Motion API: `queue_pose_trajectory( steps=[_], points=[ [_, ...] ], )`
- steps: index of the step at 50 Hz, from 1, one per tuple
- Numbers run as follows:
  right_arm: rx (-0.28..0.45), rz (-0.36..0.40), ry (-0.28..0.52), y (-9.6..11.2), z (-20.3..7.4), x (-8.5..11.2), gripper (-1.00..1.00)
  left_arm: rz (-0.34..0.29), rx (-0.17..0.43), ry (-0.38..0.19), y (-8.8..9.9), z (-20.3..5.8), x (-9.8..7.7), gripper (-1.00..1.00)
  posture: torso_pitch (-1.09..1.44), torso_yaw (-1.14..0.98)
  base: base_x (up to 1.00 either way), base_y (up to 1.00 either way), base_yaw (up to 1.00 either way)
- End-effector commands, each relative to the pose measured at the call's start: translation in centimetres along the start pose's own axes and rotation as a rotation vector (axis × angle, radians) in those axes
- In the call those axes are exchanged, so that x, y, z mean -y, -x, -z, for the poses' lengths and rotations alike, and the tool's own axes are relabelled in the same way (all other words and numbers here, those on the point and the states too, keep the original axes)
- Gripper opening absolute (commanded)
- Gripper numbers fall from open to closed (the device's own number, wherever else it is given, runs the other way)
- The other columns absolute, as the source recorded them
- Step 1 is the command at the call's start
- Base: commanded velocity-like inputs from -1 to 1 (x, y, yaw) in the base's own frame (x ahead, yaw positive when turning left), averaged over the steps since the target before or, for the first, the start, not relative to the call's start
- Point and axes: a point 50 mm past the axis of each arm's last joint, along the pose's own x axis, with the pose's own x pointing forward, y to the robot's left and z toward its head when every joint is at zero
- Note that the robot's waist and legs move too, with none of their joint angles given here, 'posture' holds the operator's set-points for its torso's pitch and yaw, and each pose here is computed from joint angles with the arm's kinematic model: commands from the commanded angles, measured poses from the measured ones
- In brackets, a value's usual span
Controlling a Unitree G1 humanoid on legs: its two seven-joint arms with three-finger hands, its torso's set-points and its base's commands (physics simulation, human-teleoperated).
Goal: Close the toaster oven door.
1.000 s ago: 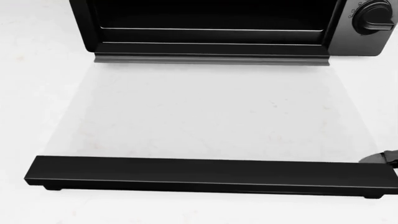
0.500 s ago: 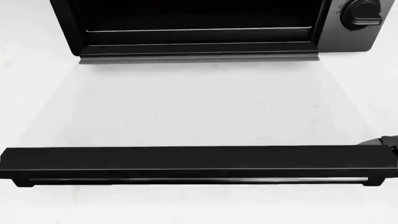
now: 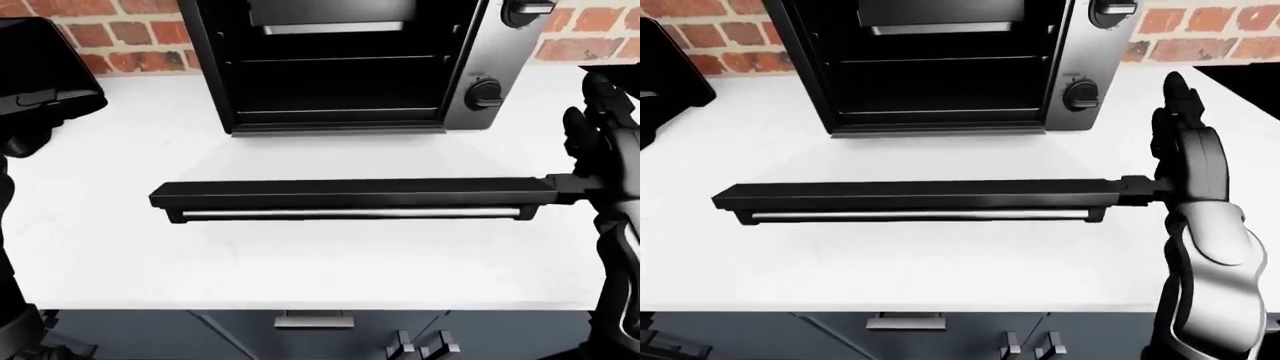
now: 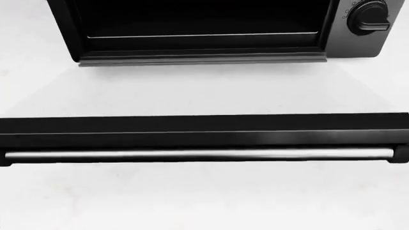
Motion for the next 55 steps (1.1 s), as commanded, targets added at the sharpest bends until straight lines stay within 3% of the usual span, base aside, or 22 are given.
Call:
queue_pose_trajectory(
  steps=[1, 32, 48, 55],
  points=[
    [0.148, -0.039, -0.01, 0.3, -2.8, -0.5, 1.0, -0.008, 0.094, 0.0, 0.1, -2.1, -0.2, 1.0, 0.0, 0.0, 0.0, 0.0, 0.0],
    [0.099, -0.001, -0.183, 0.2, -5.6, -0.2, 1.0, -0.035, 0.092, -0.004, -0.1, -2.0, -0.7, 1.0, 0.0, 0.0, 0.0, 0.0, 0.0],
    [0.019, 0.022, -0.325, -0.4, -6.2, 0.1, 1.0, -0.034, 0.091, -0.006, -0.1, -1.9, -0.6, 1.0, 0.0, 0.0, 0.0, 0.0, 0.0],
    [0.004, 0.027, -0.347, -0.5, -6.4, 0.0, 1.0, -0.034, 0.092, -0.005, -0.1, -2.0, -0.7, 1.0, 0.0, 0.0, 0.0, 0.0, 0.0]
  ],
)
